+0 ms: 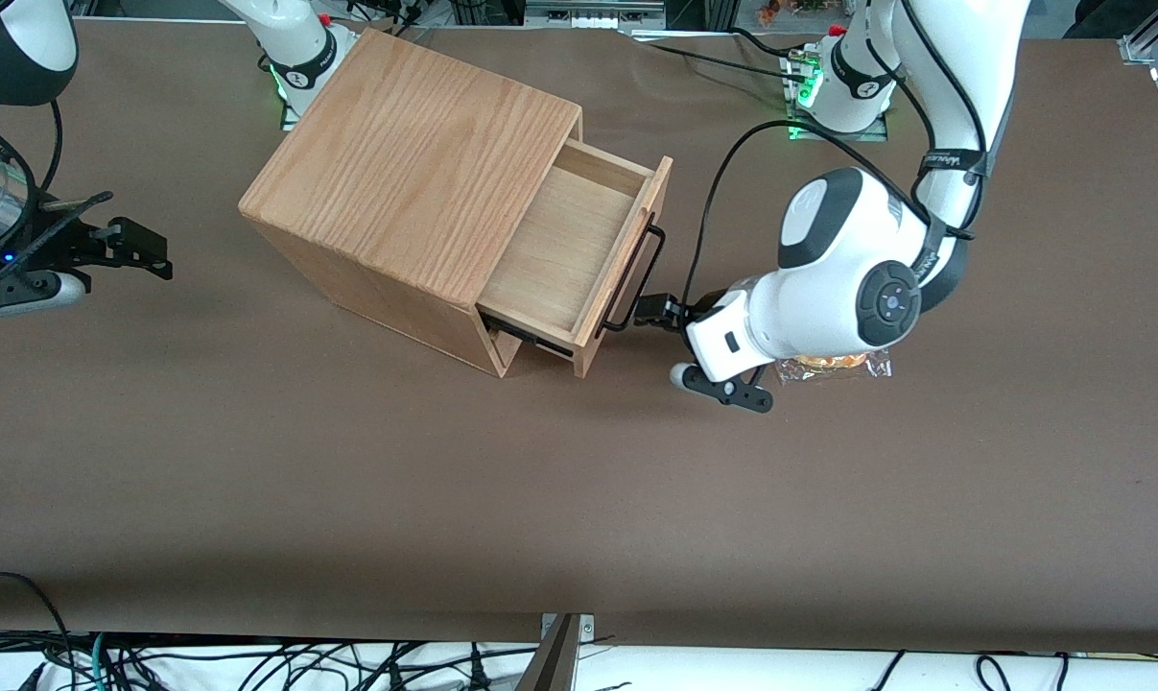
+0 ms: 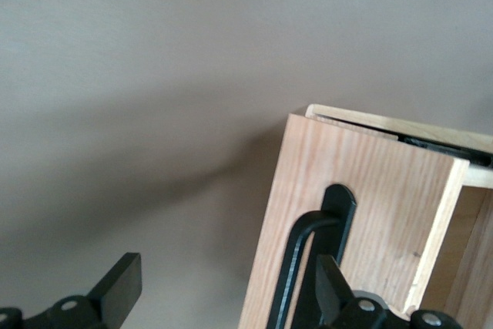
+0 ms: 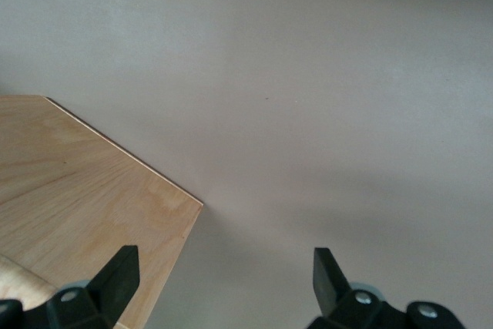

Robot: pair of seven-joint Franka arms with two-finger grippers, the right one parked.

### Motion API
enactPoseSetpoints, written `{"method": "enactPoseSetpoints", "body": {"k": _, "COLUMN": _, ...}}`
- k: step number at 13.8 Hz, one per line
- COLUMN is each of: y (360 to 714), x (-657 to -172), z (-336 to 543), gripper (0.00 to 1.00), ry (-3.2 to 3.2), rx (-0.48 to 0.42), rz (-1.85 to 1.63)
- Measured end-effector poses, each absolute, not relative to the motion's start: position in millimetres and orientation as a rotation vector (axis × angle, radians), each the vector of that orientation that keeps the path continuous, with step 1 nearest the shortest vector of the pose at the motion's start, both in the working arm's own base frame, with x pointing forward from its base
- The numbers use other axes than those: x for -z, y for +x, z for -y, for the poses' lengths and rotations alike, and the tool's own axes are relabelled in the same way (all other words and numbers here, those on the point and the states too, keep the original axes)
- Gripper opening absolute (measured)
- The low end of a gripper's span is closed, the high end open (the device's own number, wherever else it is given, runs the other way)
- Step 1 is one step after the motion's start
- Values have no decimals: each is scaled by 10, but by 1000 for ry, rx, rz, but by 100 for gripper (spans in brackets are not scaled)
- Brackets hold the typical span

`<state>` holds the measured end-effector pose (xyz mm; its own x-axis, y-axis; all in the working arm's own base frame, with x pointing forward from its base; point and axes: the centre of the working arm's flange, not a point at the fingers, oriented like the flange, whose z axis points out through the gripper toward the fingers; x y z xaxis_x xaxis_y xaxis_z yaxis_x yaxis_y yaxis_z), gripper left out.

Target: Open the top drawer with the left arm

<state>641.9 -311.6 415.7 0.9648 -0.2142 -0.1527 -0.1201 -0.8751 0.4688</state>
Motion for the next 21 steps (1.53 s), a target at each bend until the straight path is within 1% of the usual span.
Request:
{"method": "enactPoseSetpoints", "body": {"k": 1, "y": 6495, "x": -4194, "z": 2943, "gripper": 100, "ry": 2645, "rx": 270, "rz": 209}}
{"method": "enactPoseSetpoints", "body": {"k": 5, "y": 6638, "x": -4259, "z": 2099, "gripper": 100, "ry": 2743, "rx": 341, "rz": 135}}
{"method": "enactPoseSetpoints", "body": {"k": 10, "y": 6739, "x": -4397, "z": 1294, "gripper": 100, "ry": 2885, "rx": 314, "rz": 91}}
{"method": "enactPoseSetpoints", "body": {"k": 13, "y": 6756, "x": -4552, "z": 819, "gripper": 100, "ry": 2942, "rx": 275, "rz": 124}}
{"method": "enactPoseSetpoints", "body": {"k": 16, "y": 6604, "x": -4903, "z": 323, "gripper": 100, "ry": 3003, "rx": 211, "rz": 91}}
{"method": "enactPoseSetpoints", "body": {"k": 19, "y": 6302, "x": -5351, "z": 7, "gripper": 100, "ry": 3034, "rx": 132, "rz": 41}}
{"method": "enactPoseSetpoints", "body": {"k": 21, "y": 6090, "x": -5670, "z": -7, "gripper": 100, "ry": 3039, "rx": 68, "rz": 43}}
